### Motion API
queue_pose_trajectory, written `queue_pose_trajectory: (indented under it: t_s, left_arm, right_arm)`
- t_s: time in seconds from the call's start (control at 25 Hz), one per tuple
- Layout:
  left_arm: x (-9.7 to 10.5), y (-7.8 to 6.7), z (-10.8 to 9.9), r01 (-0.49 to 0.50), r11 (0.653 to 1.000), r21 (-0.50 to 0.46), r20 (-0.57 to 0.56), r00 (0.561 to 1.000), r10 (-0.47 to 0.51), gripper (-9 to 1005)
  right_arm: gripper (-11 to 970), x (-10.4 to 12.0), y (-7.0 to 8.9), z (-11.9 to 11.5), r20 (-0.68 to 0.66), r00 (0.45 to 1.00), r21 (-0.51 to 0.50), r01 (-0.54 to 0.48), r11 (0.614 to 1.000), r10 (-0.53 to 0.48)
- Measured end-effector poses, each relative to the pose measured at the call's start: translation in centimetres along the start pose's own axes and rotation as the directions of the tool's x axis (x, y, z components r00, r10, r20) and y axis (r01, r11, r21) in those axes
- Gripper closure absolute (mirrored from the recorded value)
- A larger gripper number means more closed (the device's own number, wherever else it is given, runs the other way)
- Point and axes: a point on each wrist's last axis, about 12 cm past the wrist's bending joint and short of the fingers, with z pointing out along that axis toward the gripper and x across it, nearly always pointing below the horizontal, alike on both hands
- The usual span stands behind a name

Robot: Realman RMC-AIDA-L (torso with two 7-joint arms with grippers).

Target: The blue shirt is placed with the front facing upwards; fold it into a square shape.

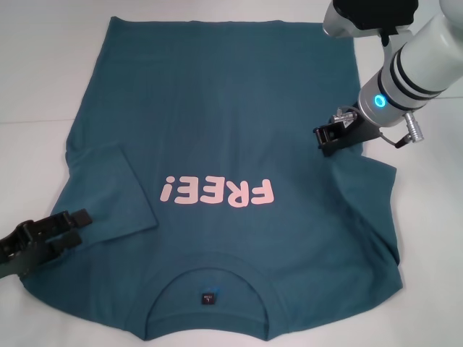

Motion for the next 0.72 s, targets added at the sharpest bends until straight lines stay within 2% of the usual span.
queue_pose_trajectory:
  t_s: [0.44,0.6,0.72]
  left_arm:
    - [0.1,0.1,-0.1,-0.001,1.000,-0.002,0.001,1.000,0.001,368]
    - [0.1,0.1,-0.1,0.000,1.000,-0.003,0.002,1.000,0.000,368]
    - [0.0,0.2,-0.1,0.001,1.000,-0.007,0.005,1.000,-0.001,368]
  right_arm:
    - [887,-0.3,0.1,-0.4,-0.012,1.000,0.007,0.014,1.000,-0.014]
    - [884,0.2,-0.2,0.3,0.026,0.995,-0.114,-0.095,0.989,0.099]
    - [881,1.2,-0.3,1.3,0.035,0.979,-0.237,-0.188,0.953,0.202]
